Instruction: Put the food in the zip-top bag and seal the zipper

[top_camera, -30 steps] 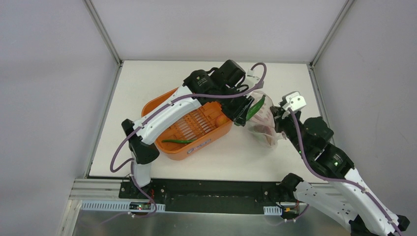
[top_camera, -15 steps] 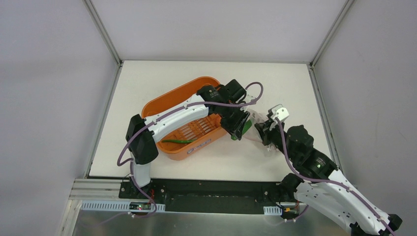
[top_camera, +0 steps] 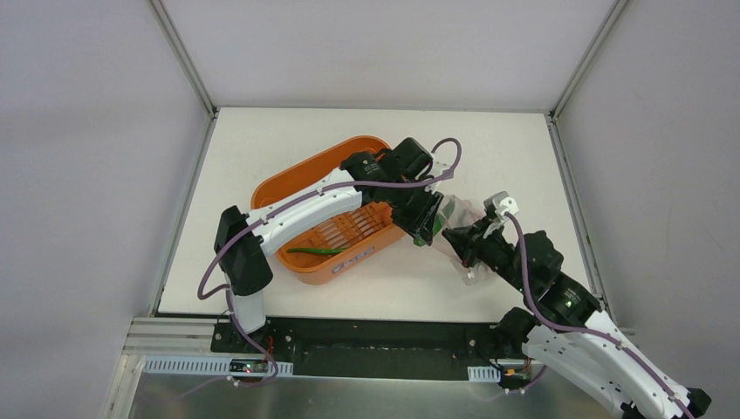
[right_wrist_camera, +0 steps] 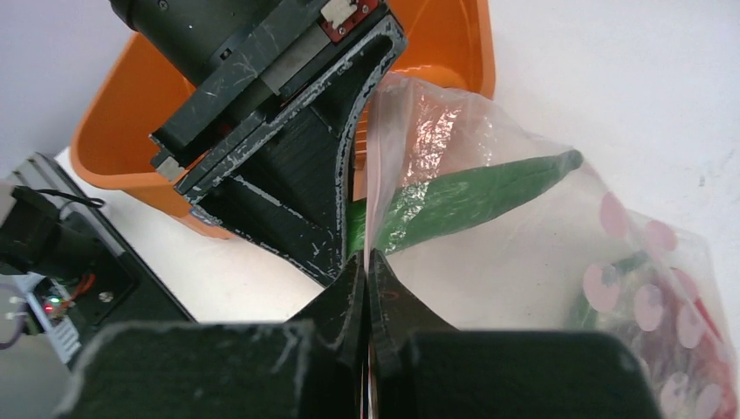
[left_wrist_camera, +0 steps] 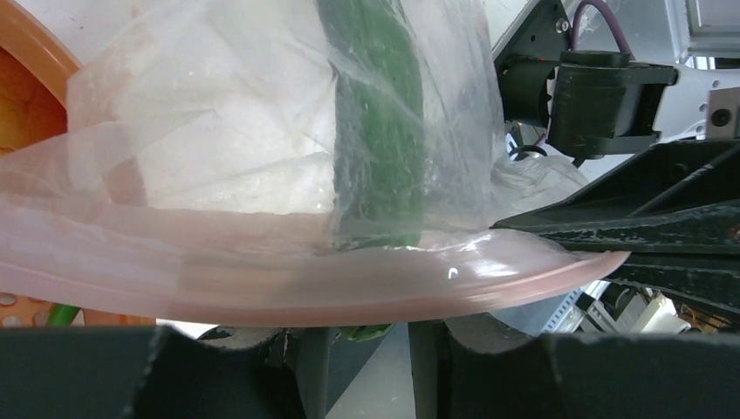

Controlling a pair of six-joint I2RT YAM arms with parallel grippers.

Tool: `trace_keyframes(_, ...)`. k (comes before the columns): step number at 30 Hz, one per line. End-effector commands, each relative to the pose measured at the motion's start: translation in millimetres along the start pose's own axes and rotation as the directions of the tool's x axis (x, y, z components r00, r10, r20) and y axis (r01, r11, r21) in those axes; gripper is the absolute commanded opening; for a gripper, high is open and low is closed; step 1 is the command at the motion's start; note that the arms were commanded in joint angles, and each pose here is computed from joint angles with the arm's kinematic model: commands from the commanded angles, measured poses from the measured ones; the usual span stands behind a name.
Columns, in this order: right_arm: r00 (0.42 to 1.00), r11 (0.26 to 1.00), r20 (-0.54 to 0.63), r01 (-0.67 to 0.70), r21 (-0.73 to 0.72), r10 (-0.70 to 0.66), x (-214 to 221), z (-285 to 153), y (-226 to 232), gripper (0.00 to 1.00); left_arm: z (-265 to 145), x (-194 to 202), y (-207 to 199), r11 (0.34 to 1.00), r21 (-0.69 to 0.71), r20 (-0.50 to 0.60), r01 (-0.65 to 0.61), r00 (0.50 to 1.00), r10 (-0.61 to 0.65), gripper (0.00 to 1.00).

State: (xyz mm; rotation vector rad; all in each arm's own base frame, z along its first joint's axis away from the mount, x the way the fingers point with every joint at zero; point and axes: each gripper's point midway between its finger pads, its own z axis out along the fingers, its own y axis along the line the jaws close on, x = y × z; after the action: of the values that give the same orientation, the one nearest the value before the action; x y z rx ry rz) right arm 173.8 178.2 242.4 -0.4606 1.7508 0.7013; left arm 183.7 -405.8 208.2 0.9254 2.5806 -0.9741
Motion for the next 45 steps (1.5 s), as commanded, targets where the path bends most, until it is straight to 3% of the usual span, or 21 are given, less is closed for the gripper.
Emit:
trace_keyframes(1,0.992,0.989,0.071,-0.100,-0.112,0.108,-15,-3,23,0.00,-20,-14,-16,0.999,0.054,0.072,-0.005,0.997,0.001,0.23)
trace_keyframes(5,0.988,0.983,0.079,-0.118,-0.140,0.130,-15,-6,27,0.00,-17,-16,-16,0.998,0.058,0.076,0.006,0.997,-0.010,0.25)
trace_keyframes(15,0.982,0.986,0.106,-0.150,-0.078,0.158,-17,-7,16,0.00,-26,-16,-19,0.997,0.076,0.105,-0.012,0.994,0.004,0.46)
trace_keyframes(27,0.904,0.937,0.303,-0.339,0.084,0.300,-36,-15,-23,0.00,-59,-12,-22,0.994,0.052,0.173,-0.092,0.982,0.082,0.49)
trace_keyframes(34,0.919,0.942,0.257,-0.327,0.073,0.299,-24,-12,-19,0.00,-75,10,4,0.988,-0.046,0.170,-0.147,0.973,0.153,0.62)
trace_keyframes(38,0.926,0.943,0.223,-0.327,0.067,0.305,-18,-8,-16,0.00,-91,10,35,0.983,-0.151,0.281,-0.102,0.949,0.142,0.71)
trace_keyframes(39,0.926,0.942,0.218,-0.328,0.069,0.307,-17,-7,-16,0.00,-100,8,44,0.979,-0.188,0.330,-0.079,0.934,0.139,0.74)
trace_keyframes(40,0.927,0.942,0.214,-0.329,0.070,0.308,-15,-7,-16,0.00,-133,9,41,0.977,-0.202,0.433,-0.070,0.888,0.153,0.78)
trace_keyframes(41,0.927,0.941,0.212,-0.331,0.070,0.310,-14,-6,-16,0.00,-116,10,64,0.968,-0.250,0.410,-0.022,0.903,0.126,0.80)
trace_keyframes(45,0.927,0.945,0.218,-0.324,0.051,0.306,-13,-3,-14,0.00,-137,22,113,0.927,-0.363,0.511,0.100,0.853,0.108,0.90)
